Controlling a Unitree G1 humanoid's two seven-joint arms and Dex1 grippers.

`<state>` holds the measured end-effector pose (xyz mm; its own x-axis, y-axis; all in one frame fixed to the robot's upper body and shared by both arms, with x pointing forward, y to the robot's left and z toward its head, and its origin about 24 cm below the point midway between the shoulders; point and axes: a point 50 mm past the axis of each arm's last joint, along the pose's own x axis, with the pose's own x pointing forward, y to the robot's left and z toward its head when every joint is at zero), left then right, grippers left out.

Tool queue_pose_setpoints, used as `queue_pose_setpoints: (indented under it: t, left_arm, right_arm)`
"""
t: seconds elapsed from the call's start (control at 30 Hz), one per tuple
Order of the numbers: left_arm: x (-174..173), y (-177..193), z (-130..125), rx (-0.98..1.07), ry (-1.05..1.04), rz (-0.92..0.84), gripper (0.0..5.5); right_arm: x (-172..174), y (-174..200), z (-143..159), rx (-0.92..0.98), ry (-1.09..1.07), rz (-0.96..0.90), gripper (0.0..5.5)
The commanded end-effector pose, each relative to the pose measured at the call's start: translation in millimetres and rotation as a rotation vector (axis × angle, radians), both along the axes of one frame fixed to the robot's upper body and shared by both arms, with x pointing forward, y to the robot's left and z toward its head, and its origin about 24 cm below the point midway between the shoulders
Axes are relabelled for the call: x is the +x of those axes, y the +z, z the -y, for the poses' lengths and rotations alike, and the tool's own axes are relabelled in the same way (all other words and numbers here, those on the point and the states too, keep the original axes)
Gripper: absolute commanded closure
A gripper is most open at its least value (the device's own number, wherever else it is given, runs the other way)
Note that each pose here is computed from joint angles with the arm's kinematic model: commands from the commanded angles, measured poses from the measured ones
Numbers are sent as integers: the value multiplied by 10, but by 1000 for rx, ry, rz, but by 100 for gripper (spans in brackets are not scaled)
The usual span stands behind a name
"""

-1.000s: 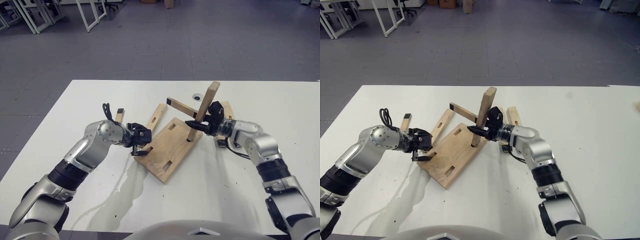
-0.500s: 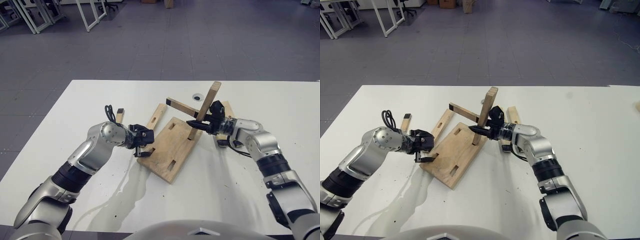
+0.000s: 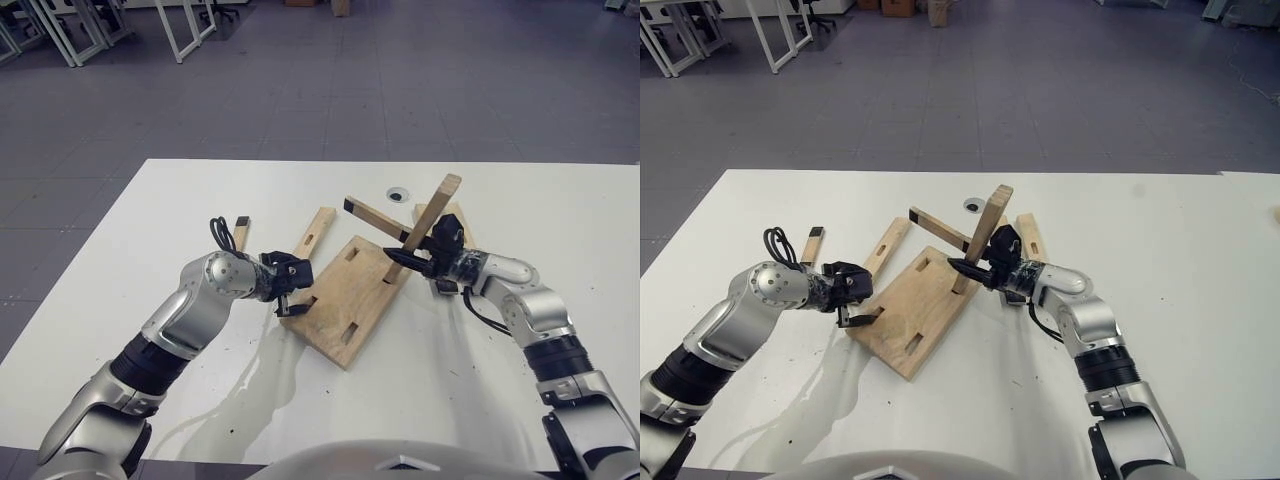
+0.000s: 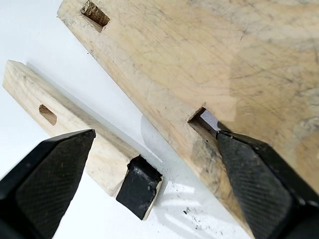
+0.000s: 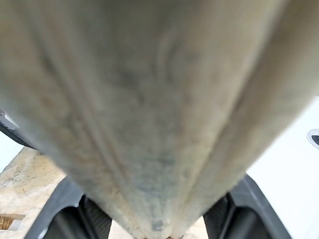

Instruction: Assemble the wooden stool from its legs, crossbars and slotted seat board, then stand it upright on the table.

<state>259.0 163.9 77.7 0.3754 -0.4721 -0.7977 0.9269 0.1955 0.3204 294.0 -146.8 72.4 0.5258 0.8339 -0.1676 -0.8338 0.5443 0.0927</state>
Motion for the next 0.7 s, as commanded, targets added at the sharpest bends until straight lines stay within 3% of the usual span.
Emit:
queue_pose_setpoints:
  t: [0.03, 0.17, 0.3, 0.53, 0.6, 0.7]
  left_arm:
    - [-133, -247, -83, 37, 34, -124, 98]
    - [-151, -266, -77, 32, 46, -127, 98]
    - [-168, -284, -68, 25, 51, -131, 98]
    - [-204, -304, -57, 12, 75, -130, 98]
    - [-210, -308, -56, 10, 81, -130, 98]
    - [-217, -296, -67, -4, 118, -128, 98]
  right_arm:
    - [16, -224, 195, -143, -117, -85, 347]
    - [99, 59, 131, -121, -77, 10, 239]
    - [33, 159, 115, -125, -51, 29, 170]
    - [-240, 100, 192, -229, 95, -104, 34]
    - [-312, 48, 268, -282, 119, -163, 3]
    - [-255, -8, 523, -435, -33, -144, 3]
